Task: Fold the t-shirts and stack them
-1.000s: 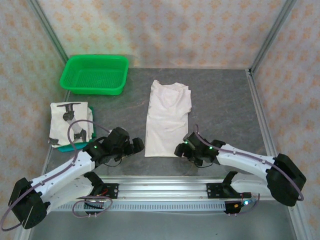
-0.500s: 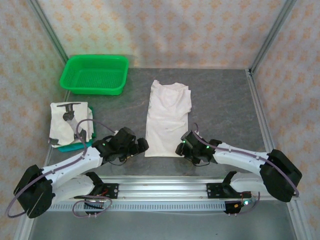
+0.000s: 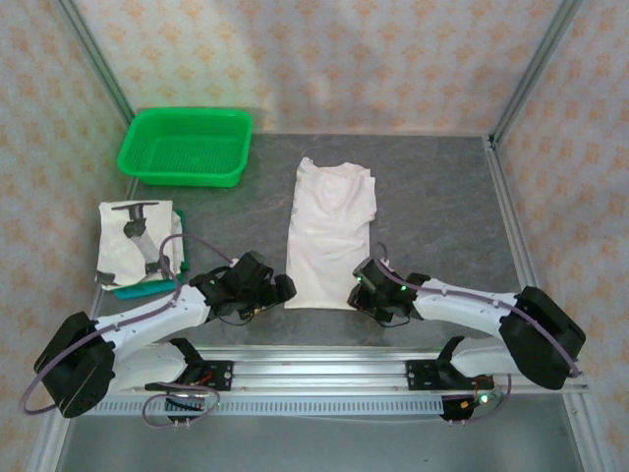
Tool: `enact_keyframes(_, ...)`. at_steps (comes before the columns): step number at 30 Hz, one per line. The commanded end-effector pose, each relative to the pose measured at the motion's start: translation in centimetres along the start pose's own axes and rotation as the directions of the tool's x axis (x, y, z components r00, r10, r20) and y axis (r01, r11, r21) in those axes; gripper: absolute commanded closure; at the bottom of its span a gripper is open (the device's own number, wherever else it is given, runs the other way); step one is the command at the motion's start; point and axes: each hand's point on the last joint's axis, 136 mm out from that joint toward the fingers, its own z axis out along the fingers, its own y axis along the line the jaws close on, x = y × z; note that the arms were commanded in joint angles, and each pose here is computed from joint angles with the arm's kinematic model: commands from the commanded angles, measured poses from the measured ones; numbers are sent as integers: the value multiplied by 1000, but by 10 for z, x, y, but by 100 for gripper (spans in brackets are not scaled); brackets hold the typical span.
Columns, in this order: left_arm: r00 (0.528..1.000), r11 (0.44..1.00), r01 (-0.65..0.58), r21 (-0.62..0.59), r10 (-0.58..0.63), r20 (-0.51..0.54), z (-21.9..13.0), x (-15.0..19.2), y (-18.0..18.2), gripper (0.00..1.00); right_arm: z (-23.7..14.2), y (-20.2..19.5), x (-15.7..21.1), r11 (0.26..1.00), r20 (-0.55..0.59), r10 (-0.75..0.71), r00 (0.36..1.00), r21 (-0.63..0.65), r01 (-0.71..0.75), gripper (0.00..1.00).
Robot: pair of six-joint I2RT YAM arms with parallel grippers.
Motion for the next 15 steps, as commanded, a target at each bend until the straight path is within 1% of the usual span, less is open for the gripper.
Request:
enact_keyframes(1, 1000, 997, -9, 78, 9, -11, 3, 3, -19, 11, 1, 6, -2, 1000, 9, -4, 1000, -6, 4, 66)
enact_keyframes(2, 1000, 996, -12, 92, 13, -12, 3, 4, -22, 13, 1, 6, -2, 1000, 6, -1, 1000, -11, 2, 67)
enact_keyframes(3, 1000, 995, -17, 99, 19, -12, 3, 5, -24, 15, 1, 7, -1, 1000, 4, 4, 1000, -14, -4, 72)
enact_keyframes(4, 1000, 995, -17, 99, 19, -15, 3, 6, -25, 16, 1, 8, -1, 1000, 3, 10, 1000, -21, -10, 79)
enact_keyframes(5, 1000, 995, -16, 97, 18, -18, 4, 7, -25, 18, 2, 8, -1, 1000, 1, 15, 1000, -25, -15, 83)
enact_keyframes(10, 999, 997, 3, 78, 0, -40, 10, 12, -20, 22, 5, 9, 1, 999, -8, 26, 1000, -30, -26, 99)
enact_keyframes(11, 999, 997, 5, 74, -2, -48, 12, 14, -20, 23, 6, 10, 1, 999, -10, 27, 1000, -33, -27, 100)
enact_keyframes(15, 998, 998, 8, 66, -4, -68, 18, 20, -22, 30, 7, 12, 2, 999, -19, 28, 999, -40, -29, 100)
